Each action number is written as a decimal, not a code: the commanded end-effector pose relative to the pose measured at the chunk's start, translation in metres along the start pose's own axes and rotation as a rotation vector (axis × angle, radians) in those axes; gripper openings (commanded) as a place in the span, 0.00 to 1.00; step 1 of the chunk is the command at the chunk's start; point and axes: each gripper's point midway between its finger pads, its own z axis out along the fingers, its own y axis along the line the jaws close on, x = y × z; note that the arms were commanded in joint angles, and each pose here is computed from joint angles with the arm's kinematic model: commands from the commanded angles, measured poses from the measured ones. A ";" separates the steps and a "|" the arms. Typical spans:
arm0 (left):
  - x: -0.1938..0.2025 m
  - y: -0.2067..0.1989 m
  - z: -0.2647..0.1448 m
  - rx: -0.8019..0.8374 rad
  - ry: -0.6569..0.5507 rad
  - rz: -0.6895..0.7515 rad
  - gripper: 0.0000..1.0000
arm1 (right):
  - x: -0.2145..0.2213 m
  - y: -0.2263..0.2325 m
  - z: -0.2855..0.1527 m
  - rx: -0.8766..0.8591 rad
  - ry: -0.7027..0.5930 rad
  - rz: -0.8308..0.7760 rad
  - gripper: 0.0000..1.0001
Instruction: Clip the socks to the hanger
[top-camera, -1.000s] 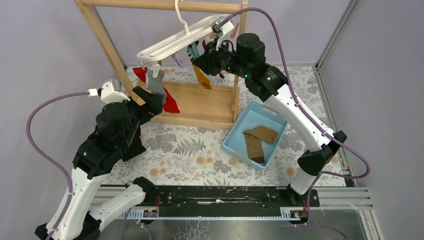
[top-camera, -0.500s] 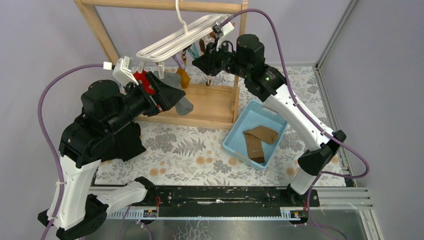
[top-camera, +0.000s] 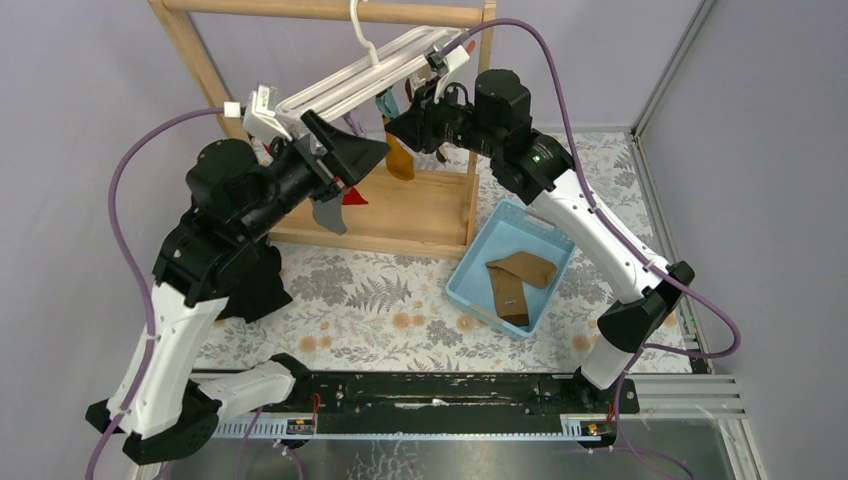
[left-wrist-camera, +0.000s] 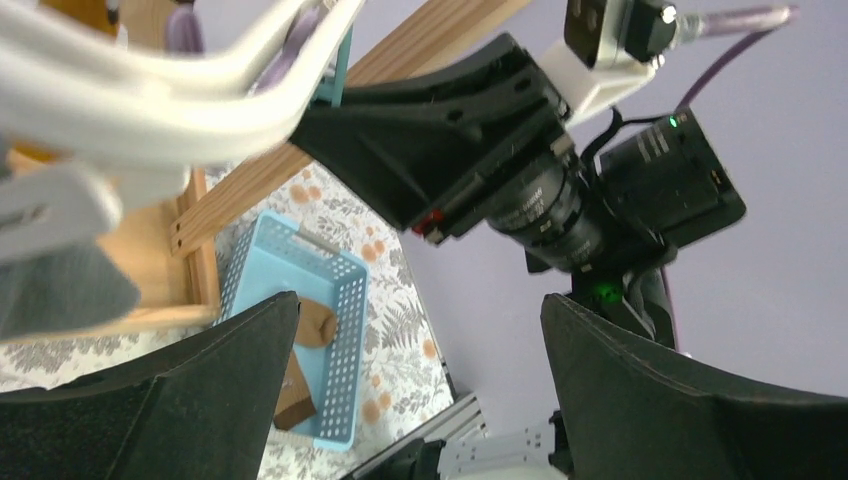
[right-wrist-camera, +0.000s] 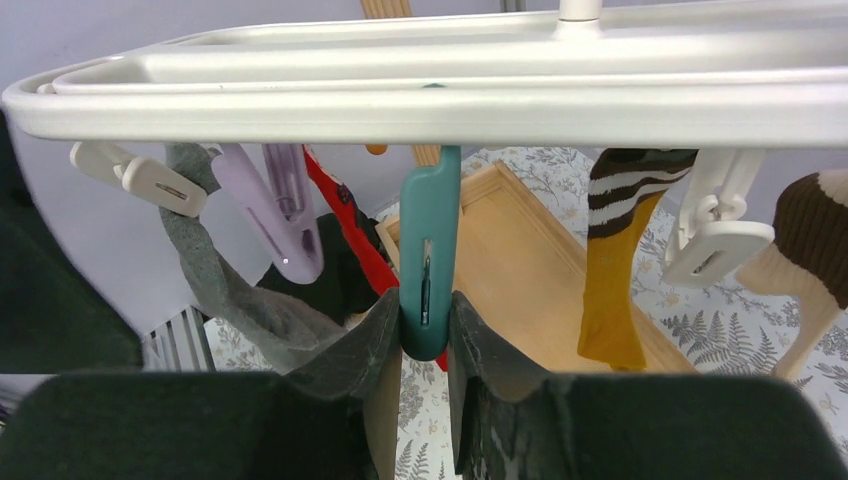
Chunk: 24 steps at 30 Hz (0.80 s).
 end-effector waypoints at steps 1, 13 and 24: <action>-0.020 -0.008 0.036 0.051 -0.090 0.021 0.98 | -0.039 0.021 -0.026 -0.052 -0.100 -0.044 0.00; -0.078 -0.002 0.079 -0.037 -0.333 0.130 0.97 | -0.034 0.020 -0.032 -0.045 -0.109 -0.040 0.00; -0.061 -0.012 0.080 0.111 -0.332 0.072 0.90 | -0.028 0.021 -0.029 -0.060 -0.105 -0.022 0.00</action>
